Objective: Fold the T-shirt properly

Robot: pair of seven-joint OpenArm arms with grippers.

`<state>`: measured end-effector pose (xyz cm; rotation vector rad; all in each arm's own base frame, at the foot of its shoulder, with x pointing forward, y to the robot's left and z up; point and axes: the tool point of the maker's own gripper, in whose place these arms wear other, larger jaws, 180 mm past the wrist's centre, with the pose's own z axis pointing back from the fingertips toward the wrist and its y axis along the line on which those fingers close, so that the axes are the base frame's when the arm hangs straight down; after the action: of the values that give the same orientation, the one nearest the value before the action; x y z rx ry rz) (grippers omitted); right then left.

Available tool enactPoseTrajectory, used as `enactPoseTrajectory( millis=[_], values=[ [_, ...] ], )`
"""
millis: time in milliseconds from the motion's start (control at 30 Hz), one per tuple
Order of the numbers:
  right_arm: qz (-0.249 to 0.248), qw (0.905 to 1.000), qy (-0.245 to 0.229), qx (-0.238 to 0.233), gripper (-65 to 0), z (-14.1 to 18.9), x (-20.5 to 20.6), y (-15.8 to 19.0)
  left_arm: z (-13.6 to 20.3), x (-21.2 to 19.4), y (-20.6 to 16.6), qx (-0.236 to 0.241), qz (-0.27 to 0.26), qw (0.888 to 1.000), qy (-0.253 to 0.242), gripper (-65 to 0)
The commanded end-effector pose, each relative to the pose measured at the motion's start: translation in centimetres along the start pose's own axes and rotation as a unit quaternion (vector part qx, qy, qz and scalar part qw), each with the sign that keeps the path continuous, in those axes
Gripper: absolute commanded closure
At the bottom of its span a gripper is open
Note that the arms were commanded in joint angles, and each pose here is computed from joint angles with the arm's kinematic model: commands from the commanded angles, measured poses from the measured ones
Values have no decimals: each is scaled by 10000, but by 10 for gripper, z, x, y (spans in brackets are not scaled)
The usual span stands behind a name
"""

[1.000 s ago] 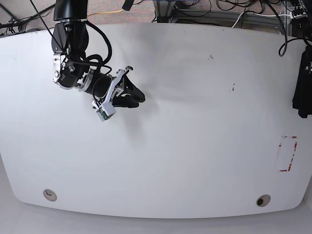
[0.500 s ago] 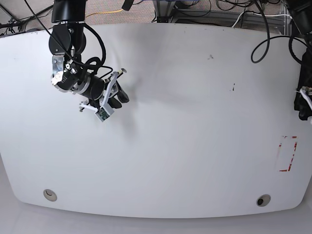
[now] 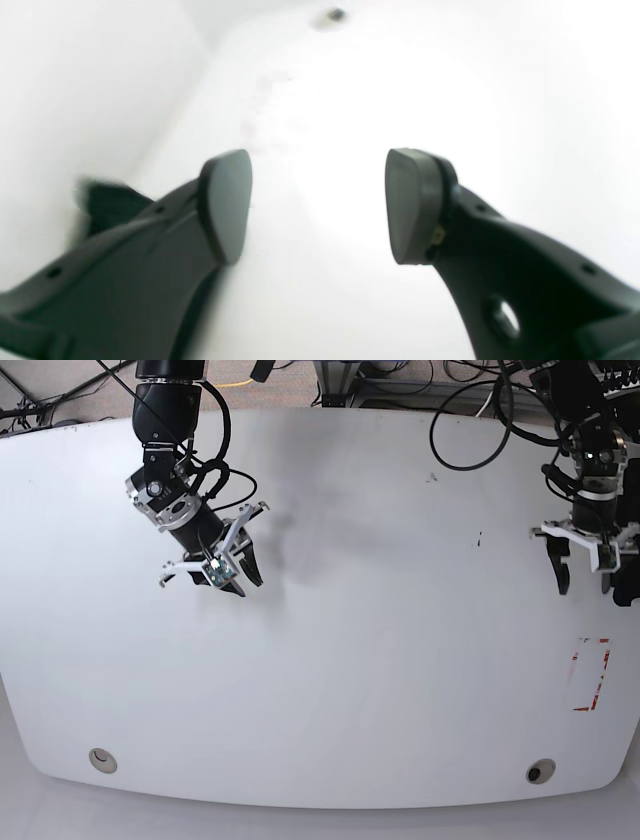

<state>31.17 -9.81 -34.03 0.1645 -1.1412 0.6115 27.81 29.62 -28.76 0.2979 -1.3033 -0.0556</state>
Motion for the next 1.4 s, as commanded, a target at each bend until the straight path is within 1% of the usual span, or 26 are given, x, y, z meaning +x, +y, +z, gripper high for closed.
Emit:
enactPoseTrajectory(
  millis=[0,100,267,333,467,567,633,700,833,933,1000,1100,1167,1200,1233,1300,1333,1367],
  values=[
    [-260,9991,-227,-251,-166,9,-4,-9,16,3,-5,45,72,9998,-155,-376],
    [-441,9986,-2,-305,-166,22,-28,-5,36,-17,-17,-35,181,9998,51,-376],
    [-709,9959,528,-210,-166,47,-72,17,69,-56,-33,-107,386,9972,632,-375],
    [-831,9933,795,-129,-166,62,-92,32,91,-77,-40,-99,498,9937,1004,-374],
    [-1273,9860,1076,63,-166,90,-118,59,133,-110,-45,-173,491,9848,1655,-374],
    [-1545,9795,1284,180,-166,112,-133,77,165,-132,-55,-394,460,9752,2129,-374],
    [-1767,9721,1519,280,-166,135,-145,97,197,-148,-55,-491,400,9647,2557,-374],
    [-1917,9662,1686,346,-166,151,-153,110,213,-155,-55,-523,382,9585,2775,-374],
    [-2236,9540,1946,449,-166,183,-162,134,251,-182,-58,-654,412,9392,3346,-374],
    [-2560,9409,2159,508,-166,207,-170,152,274,-210,-58,-761,433,9221,3770,-374],
    [-2746,9321,2301,533,-166,221,-176,162,290,-231,-61,-878,488,9078,4071,-372],
    [-2970,9174,2588,572,-166,237,-193,177,288,-253,-64,-1009,514,8992,4227,-372],
    [-3144,9063,2765,575,-166,245,-207,186,292,-269,-68,-1053,580,8901,4395,-372],
    [-3234,9009,2838,567,-165,248,-214,190,298,-278,-72,-1096,630,8830,4520,-372],
    [-3306,8991,2820,527,-165,247,-221,191,299,-287,-78,-1142,698,8779,4597,-372],
    [-3458,8952,2779,438,-165,244,-231,192,289,-296,-84,-1219,720,8758,4615,-372],
    [-3549,8900,2845,306,-165,246,-243,192,287,-304,-90,-1262,770,8715,4676,-372],
    [-3602,8868,2888,197,-165,246,-251,192,290,-310,-93,-1301,801,8663,4756,-372]
  ],
)
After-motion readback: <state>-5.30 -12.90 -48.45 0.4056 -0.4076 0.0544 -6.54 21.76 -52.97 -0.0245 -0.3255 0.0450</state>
